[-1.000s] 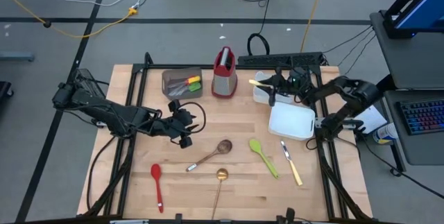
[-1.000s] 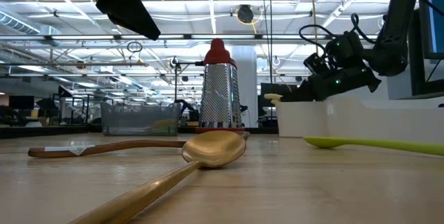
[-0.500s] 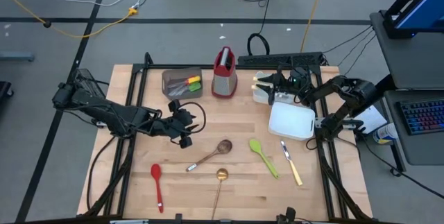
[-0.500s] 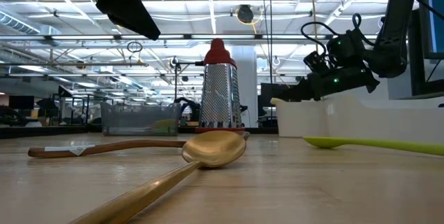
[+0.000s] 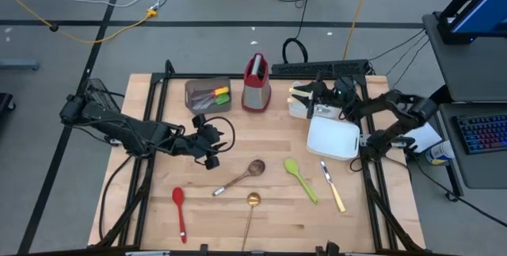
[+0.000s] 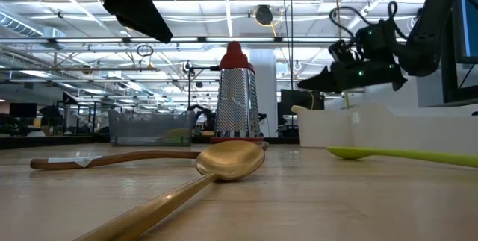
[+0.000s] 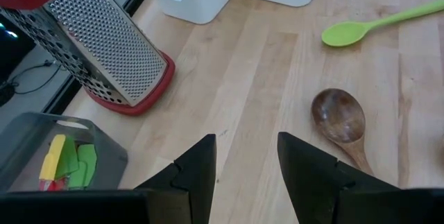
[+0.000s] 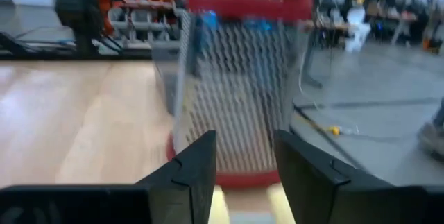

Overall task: Pick & Place Kitchen Items
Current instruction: Put the yellow table knife into the top white bin

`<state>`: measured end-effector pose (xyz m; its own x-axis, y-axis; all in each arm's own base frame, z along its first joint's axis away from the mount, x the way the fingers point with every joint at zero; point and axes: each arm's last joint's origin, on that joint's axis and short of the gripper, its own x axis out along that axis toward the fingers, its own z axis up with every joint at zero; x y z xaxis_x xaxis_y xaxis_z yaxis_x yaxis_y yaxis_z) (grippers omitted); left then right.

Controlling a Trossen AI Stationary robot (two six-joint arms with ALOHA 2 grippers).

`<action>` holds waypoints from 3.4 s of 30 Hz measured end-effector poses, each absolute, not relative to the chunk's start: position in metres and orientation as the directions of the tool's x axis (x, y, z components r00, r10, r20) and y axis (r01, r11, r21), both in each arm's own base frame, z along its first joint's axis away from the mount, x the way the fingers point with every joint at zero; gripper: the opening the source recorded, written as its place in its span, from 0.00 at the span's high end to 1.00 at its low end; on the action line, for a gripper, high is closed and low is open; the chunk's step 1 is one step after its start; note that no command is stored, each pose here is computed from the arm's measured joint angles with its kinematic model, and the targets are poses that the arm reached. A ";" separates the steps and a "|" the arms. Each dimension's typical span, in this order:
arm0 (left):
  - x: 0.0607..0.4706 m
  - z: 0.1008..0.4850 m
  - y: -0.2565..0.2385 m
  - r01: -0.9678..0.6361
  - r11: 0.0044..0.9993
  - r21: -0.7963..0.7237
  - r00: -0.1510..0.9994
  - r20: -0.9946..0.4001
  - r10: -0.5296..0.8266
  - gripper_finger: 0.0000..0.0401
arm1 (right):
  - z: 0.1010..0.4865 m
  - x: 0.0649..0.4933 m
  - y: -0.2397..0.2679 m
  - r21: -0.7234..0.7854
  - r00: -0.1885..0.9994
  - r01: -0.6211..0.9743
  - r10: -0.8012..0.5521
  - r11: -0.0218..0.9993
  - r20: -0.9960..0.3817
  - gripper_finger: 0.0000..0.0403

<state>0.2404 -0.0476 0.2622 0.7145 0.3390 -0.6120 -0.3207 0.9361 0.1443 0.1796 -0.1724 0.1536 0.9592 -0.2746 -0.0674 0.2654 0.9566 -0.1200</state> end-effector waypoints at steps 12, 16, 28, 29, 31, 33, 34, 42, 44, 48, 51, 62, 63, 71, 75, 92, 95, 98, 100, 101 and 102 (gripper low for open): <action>0.240 0.262 -0.048 -0.324 0.936 0.140 0.715 -0.612 0.339 0.60 | 0.214 0.205 -0.097 -0.199 0.986 0.046 -0.012 0.979 0.169 0.65; 0.241 0.263 -0.048 -0.323 0.936 0.139 0.719 -0.608 0.338 0.60 | 0.230 0.210 -0.063 -0.241 0.965 -0.045 0.105 0.970 0.242 0.65; 0.245 0.267 -0.046 -0.333 0.935 0.119 0.752 -0.565 0.339 0.60 | 0.266 0.258 0.031 -0.101 0.972 -0.159 0.174 0.982 0.160 0.65; 0.246 0.268 -0.045 -0.338 0.933 0.121 0.754 -0.559 0.346 0.60 | 0.269 0.265 0.040 -0.095 0.972 -0.167 0.180 0.981 0.152 0.65; 0.248 0.269 -0.042 -0.352 0.929 0.114 0.761 -0.543 0.355 0.60 | 0.274 0.279 0.057 -0.095 0.967 -0.209 0.221 0.973 0.129 0.65; 0.249 0.270 -0.040 -0.361 0.926 0.106 0.765 -0.534 0.360 0.60 | 0.270 0.290 0.071 -0.090 0.964 -0.254 0.260 0.963 0.054 0.65; 0.250 0.271 -0.039 -0.366 0.925 0.104 0.766 -0.531 0.363 0.60 | 0.268 0.294 0.077 -0.083 0.961 -0.273 0.275 0.958 0.013 0.65; 0.250 0.270 -0.035 -0.362 0.923 0.130 0.759 -0.533 0.373 0.60 | 0.230 0.302 0.090 0.247 0.934 -0.106 0.182 0.963 -0.307 0.65; 0.250 0.270 -0.035 -0.359 0.923 0.136 0.759 -0.533 0.374 0.60 | 0.216 0.298 0.093 0.390 0.878 -0.022 0.205 0.920 -0.433 0.65; 0.250 0.270 -0.035 -0.347 0.925 0.156 0.759 -0.533 0.375 0.60 | 0.195 0.287 0.102 0.679 0.707 0.211 0.370 0.704 -0.603 0.65; 0.250 0.270 -0.035 -0.347 0.925 0.156 0.759 -0.533 0.375 0.60 | 0.185 0.278 0.115 0.738 0.578 0.369 0.482 0.565 -0.658 0.65; 0.250 0.270 -0.035 -0.330 0.926 0.182 0.758 -0.534 0.375 0.60 | 0.164 0.225 0.134 0.315 0.071 0.868 0.532 0.383 -0.844 0.65; 0.250 0.270 -0.035 -0.325 0.927 0.189 0.758 -0.534 0.375 0.60 | 0.162 0.220 0.133 0.252 0.029 0.893 0.510 0.373 -0.859 0.65; 0.250 0.270 -0.035 -0.318 0.927 0.199 0.757 -0.535 0.375 0.60 | 0.157 0.196 0.120 -0.064 -0.197 0.940 0.380 0.334 -0.904 0.65; 0.250 0.270 -0.035 -0.322 0.927 0.195 0.757 -0.535 0.375 0.60 | 0.150 0.192 0.118 -0.073 -0.195 0.940 0.353 0.332 -0.915 0.65; 0.250 0.270 -0.035 -0.321 0.927 0.196 0.754 -0.539 0.375 0.60 | 0.124 0.176 0.108 -0.030 -0.194 0.876 0.294 0.481 -0.936 0.79; 0.250 0.270 -0.035 -0.321 0.927 0.196 0.754 -0.539 0.375 0.60 | 0.124 0.176 0.106 -0.030 -0.189 0.874 0.281 0.486 -0.941 0.88; 0.250 0.270 -0.035 -0.321 0.927 0.196 0.754 -0.539 0.375 0.60 | 0.127 0.177 0.105 -0.013 -0.174 0.871 0.285 0.491 -0.942 0.88; 0.250 0.270 -0.035 -0.321 0.927 0.196 0.754 -0.539 0.375 0.60 | 0.131 0.178 0.106 0.018 -0.147 0.868 0.291 0.496 -0.945 0.88; 0.250 0.270 -0.035 -0.321 0.927 0.196 0.754 -0.539 0.375 0.60 | 0.134 0.178 0.105 0.028 -0.131 0.868 0.283 0.497 -0.950 0.88; 0.250 0.270 -0.035 -0.321 0.927 0.196 0.754 -0.539 0.375 0.60 | 0.137 0.178 0.105 0.044 -0.104 0.867 0.266 0.496 -0.958 0.88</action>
